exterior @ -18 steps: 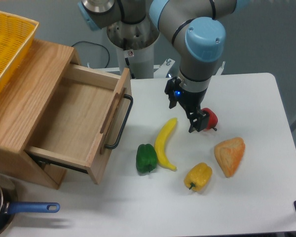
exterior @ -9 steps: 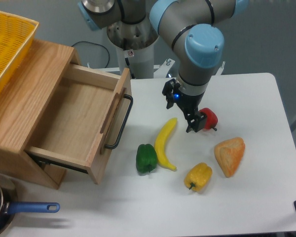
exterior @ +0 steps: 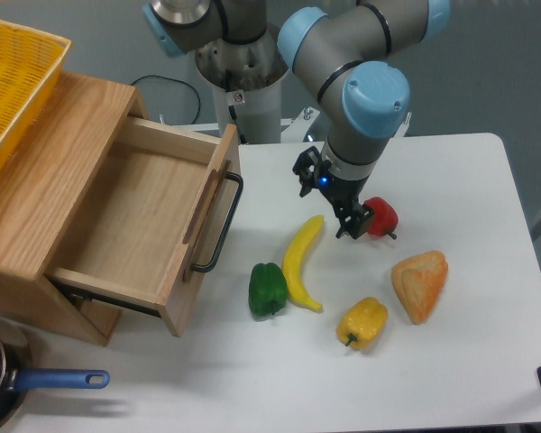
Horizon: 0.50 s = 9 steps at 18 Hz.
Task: Pick up the banana
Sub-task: 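Move the gripper from beside the red pepper over the yellow banana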
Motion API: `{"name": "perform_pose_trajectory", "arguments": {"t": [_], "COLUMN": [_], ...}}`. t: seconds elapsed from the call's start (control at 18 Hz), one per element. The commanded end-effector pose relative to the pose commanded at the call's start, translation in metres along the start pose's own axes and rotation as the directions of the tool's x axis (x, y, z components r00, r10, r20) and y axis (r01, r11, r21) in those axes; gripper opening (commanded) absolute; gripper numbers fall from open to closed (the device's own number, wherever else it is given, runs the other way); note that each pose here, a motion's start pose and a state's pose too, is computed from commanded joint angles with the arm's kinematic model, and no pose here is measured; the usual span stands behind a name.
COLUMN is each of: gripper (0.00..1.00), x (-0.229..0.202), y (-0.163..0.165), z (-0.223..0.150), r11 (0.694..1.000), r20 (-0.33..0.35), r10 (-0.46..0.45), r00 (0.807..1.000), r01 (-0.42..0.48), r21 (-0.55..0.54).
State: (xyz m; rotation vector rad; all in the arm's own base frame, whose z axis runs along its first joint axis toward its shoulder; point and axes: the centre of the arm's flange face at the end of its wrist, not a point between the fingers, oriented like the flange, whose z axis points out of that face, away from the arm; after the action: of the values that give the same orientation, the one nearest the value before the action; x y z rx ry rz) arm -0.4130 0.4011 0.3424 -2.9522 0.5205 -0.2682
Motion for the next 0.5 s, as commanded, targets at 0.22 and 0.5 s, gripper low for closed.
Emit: {"name": "perform_pose_trajectory", "arguments": {"t": [0.22,0.5], "gripper": [1.0,1.0], "x": [-0.004,-0.007], "y": [-0.001,-0.005], "z": [0.005,0.015], "r11": [0.997,0.995], "r20": [0.027,0.023], "r10": [-0.079,-0.097], "r00": [0.997,0.995], "r01": [0.078,0.098], "r21": [0.017,-0.01]}}
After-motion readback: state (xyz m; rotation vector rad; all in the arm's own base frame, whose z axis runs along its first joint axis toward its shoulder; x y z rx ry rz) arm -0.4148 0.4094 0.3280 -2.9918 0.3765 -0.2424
